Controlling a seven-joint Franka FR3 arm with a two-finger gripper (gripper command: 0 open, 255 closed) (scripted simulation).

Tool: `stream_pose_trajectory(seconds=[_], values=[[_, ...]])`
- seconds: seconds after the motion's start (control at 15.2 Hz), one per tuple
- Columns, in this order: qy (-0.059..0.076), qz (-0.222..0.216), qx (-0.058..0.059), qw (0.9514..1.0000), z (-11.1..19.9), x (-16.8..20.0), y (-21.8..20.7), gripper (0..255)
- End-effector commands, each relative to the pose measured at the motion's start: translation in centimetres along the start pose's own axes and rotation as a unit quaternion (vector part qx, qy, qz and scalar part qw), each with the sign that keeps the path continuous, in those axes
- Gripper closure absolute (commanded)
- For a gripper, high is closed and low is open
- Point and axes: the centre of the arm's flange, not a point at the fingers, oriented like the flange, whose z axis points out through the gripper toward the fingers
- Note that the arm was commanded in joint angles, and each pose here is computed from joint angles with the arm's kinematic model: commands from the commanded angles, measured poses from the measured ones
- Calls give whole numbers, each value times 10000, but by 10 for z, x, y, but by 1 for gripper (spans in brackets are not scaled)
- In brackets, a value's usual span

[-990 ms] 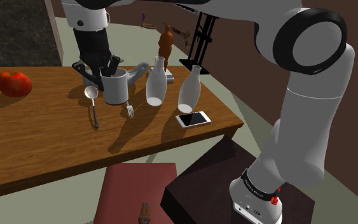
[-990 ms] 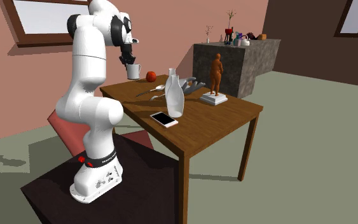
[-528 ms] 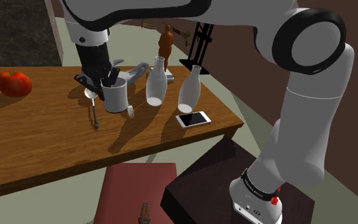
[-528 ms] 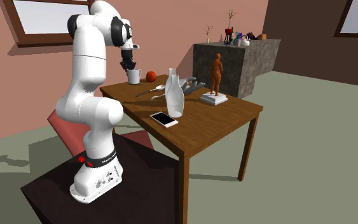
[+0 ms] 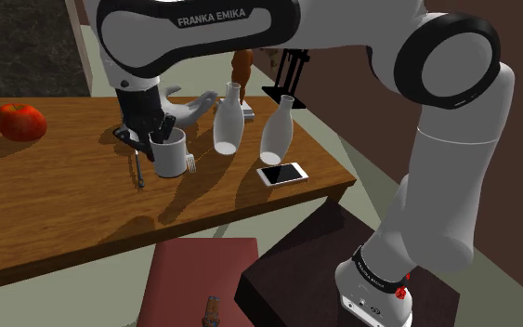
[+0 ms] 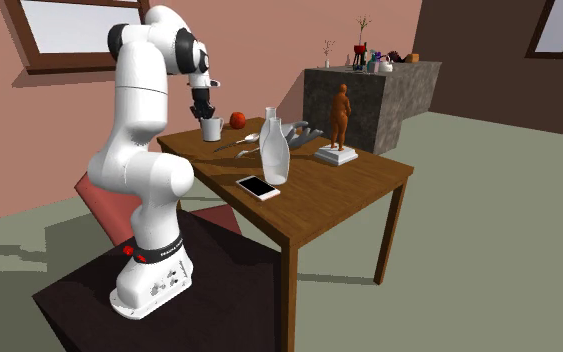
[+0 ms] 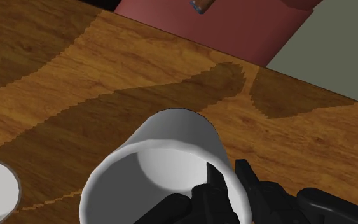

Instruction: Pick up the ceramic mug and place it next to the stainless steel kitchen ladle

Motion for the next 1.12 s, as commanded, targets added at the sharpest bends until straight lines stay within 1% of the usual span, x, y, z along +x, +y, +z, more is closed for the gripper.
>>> stream_pose_trajectory(seconds=[0.0, 0.73, 0.79, 1.06], values=[[3, -1, 2, 10000, 10, 1, -1, 255], [3, -1, 2, 10000, 68, 7, -5, 255], [3, -1, 2, 10000, 77, 9, -5, 255], [3, -1, 2, 10000, 77, 9, -5, 255]])
